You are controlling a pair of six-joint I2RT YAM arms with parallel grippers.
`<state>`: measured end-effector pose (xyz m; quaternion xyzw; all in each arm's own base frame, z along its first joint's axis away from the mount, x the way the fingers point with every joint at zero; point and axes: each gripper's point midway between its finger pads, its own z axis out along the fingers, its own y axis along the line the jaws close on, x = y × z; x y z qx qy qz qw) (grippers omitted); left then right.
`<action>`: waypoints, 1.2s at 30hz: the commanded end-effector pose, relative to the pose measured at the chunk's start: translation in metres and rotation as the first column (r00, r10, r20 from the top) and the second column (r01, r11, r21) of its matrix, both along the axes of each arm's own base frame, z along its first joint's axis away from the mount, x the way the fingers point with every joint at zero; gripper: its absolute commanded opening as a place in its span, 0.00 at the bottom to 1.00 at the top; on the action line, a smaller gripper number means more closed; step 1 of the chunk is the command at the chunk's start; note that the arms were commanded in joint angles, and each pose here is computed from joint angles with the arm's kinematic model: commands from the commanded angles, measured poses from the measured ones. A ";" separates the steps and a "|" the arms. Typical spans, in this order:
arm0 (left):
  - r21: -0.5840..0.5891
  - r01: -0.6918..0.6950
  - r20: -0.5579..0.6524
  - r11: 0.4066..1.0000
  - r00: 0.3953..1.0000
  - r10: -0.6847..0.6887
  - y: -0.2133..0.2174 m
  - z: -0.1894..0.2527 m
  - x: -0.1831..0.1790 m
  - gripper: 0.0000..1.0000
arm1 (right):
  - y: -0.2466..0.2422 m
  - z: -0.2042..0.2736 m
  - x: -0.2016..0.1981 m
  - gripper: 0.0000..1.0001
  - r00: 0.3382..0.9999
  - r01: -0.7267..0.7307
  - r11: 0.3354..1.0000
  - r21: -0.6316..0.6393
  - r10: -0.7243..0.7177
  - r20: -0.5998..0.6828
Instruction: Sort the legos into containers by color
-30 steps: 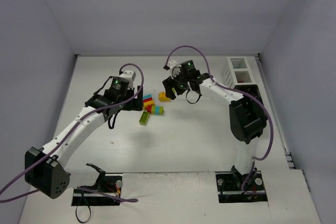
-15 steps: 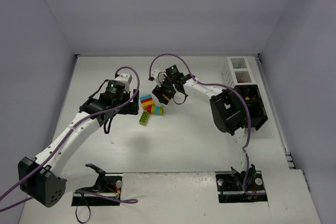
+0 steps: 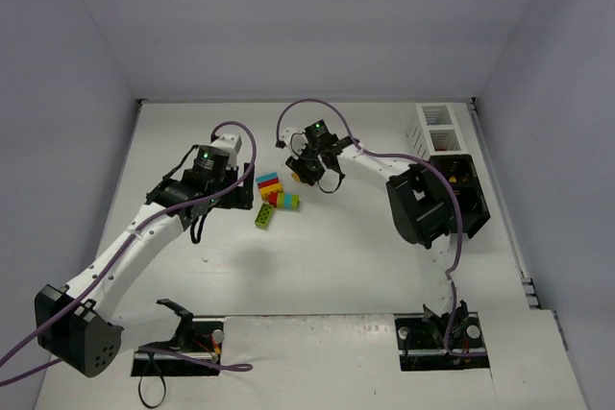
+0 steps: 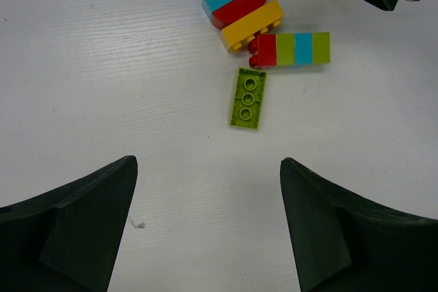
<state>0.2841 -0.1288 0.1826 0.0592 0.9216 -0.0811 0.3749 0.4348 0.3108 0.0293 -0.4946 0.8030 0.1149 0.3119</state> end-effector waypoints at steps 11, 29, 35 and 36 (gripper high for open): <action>-0.055 0.030 0.066 0.998 0.997 -0.027 -0.022 0.015 0.036 0.78 | -0.187 0.168 0.016 0.00 0.619 0.672 0.656 0.344 -0.752 0.225; -0.092 0.061 0.062 0.994 0.997 -0.055 -0.036 0.018 0.045 0.78 | -0.395 0.156 -0.047 0.06 -0.103 0.908 -0.059 0.414 -0.991 0.084; -0.093 0.055 0.057 0.994 0.997 -0.050 -0.035 0.017 0.043 0.78 | -0.396 0.141 -0.045 0.41 -0.111 0.927 -0.081 0.366 -0.992 0.063; -0.096 0.054 0.061 0.994 0.997 -0.049 -0.035 0.019 0.043 0.78 | -0.395 0.142 -0.045 0.49 -0.104 0.927 -0.074 0.367 -0.993 0.060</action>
